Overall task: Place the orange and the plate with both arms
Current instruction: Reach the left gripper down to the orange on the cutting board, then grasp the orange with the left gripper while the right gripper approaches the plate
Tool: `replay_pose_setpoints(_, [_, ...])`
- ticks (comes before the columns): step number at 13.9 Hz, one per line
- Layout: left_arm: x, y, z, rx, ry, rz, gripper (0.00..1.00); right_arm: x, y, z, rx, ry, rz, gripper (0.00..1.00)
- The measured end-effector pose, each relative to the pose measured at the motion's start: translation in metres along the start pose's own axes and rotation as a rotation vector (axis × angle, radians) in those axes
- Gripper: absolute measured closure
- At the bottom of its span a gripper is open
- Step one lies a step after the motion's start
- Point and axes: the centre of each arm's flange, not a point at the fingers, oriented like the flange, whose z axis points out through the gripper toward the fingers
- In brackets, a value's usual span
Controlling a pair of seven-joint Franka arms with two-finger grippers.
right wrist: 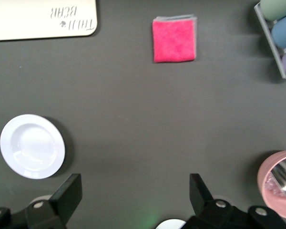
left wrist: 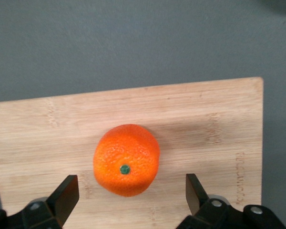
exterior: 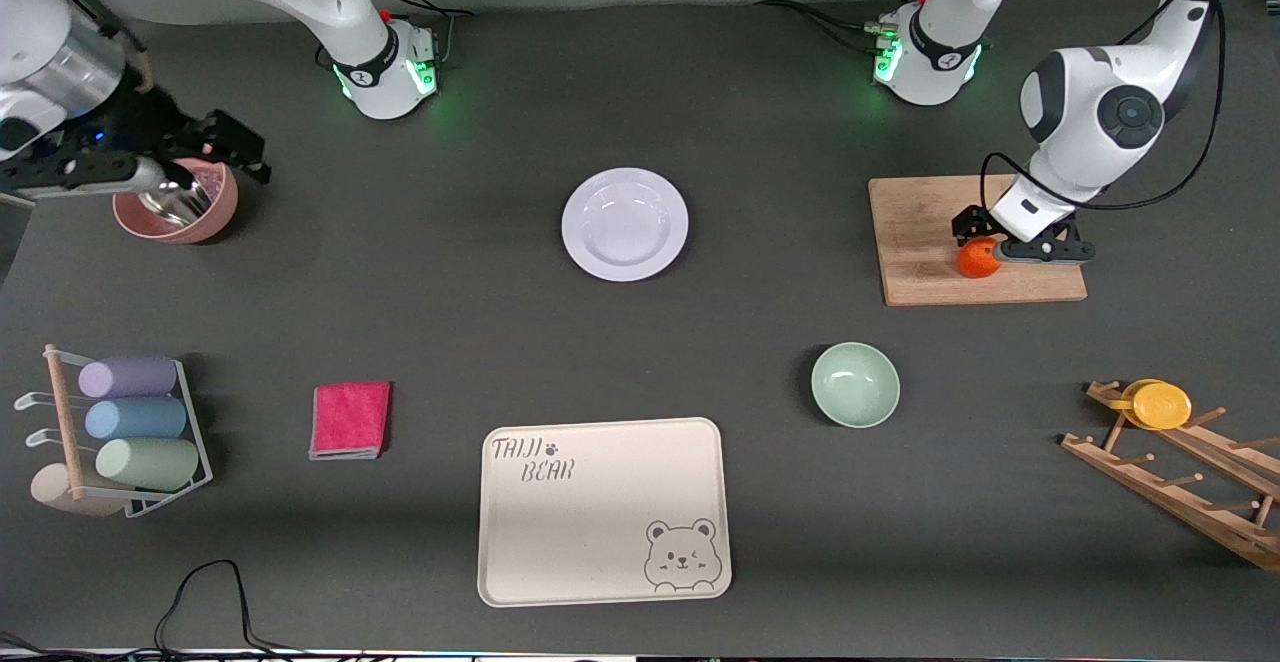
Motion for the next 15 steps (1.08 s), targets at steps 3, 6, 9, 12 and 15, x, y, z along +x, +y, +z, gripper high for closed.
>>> replay_pose_setpoints(3, [-0.001, 0.0, 0.016, -0.001, -0.016, 0.0, 0.0, -0.018, -0.012, 0.008, 0.006, -0.007, 0.002, 0.0])
replay_pose_setpoints(6, [-0.001, 0.0, 0.027, -0.002, -0.019, 0.0, 0.0, -0.022, -0.012, 0.015, 0.025, -0.026, 0.007, 0.0])
replay_pose_setpoints(9, [0.0, 0.0, 0.03, -0.001, -0.009, -0.001, 0.0, -0.025, -0.009, 0.038, 0.141, -0.096, 0.035, 0.0])
replay_pose_setpoints(12, [0.001, -0.002, 0.031, 0.0, 0.003, -0.005, 0.15, -0.025, -0.006, 0.072, 0.274, -0.137, 0.021, 0.0])
replay_pose_setpoints(15, [0.004, -0.004, 0.028, 0.0, 0.012, -0.009, 0.33, -0.029, -0.004, 0.122, 0.444, -0.155, 0.001, 0.0])
